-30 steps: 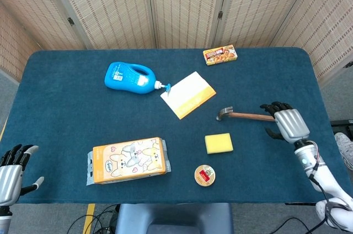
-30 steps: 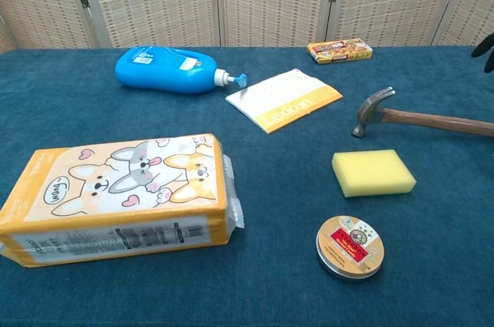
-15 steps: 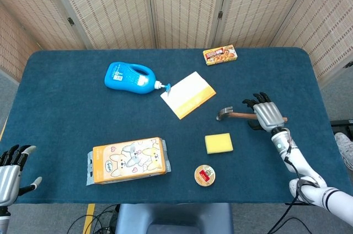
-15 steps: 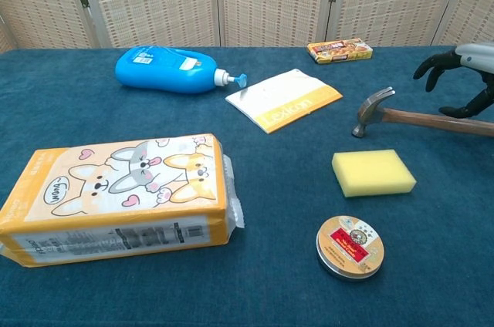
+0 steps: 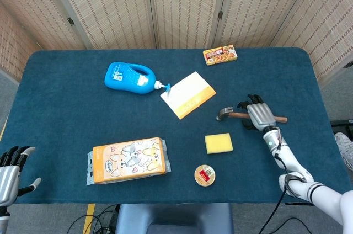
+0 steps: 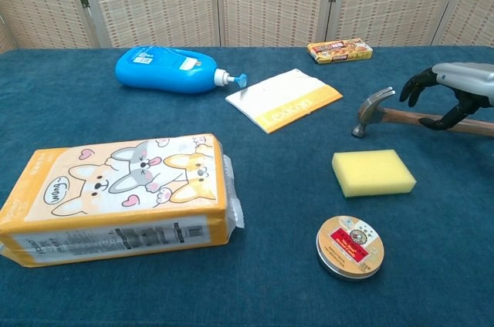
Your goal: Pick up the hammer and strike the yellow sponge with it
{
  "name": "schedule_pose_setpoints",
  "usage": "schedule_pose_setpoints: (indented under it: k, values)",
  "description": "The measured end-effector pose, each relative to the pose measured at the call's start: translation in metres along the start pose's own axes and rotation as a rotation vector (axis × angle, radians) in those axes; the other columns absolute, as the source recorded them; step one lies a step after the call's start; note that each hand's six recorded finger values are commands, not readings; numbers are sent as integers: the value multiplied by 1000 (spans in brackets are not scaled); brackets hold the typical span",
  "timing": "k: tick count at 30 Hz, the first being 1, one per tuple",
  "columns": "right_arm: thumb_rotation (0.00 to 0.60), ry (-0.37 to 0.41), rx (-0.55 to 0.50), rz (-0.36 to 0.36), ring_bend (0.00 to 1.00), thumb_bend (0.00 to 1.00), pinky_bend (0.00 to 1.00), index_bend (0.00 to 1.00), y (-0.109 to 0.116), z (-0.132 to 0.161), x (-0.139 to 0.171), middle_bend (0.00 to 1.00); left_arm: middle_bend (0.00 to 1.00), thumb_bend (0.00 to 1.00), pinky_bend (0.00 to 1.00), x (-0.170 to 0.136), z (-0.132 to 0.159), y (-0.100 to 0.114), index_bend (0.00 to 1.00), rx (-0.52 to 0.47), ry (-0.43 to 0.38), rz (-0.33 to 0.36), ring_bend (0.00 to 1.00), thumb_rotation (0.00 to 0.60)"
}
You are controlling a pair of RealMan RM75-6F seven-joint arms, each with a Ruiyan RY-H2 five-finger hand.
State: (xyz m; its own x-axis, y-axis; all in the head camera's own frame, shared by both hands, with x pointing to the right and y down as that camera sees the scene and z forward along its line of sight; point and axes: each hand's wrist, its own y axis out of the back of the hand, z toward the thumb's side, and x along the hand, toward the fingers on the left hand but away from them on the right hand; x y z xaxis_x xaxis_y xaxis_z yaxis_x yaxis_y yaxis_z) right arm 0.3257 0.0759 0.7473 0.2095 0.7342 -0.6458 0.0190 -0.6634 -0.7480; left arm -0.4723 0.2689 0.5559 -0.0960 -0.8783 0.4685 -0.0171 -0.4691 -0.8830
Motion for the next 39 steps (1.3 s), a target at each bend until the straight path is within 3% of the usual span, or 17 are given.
schedule_pose_setpoints:
  k: [3, 10, 15, 22, 39]
  values:
    - [600, -2, -9, 6, 57, 339, 0, 307, -5, 2, -4, 324, 199, 210, 181, 0, -1, 0, 216, 0, 4, 0, 120, 600]
    - [600, 8, -35, 6, 198, 382, 0, 307, -12, 10, -11, 350, 199, 210, 181, 0, -3, 1, 216, 4, 8, 4, 120, 600]
    - [600, 9, -37, 4, 204, 390, 3, 307, -15, 10, -14, 357, 199, 210, 181, 0, -4, 0, 215, 6, 10, 2, 120, 600]
    - [600, 10, -55, 7, 212, 405, 120, 307, -19, 11, -16, 369, 199, 210, 181, 0, -5, 0, 215, 6, 11, 1, 120, 600]
    - [600, 14, -61, 20, 244, 516, 125, 351, -26, 11, -15, 427, 199, 209, 181, -1, -7, 0, 203, 6, 14, 0, 120, 600]
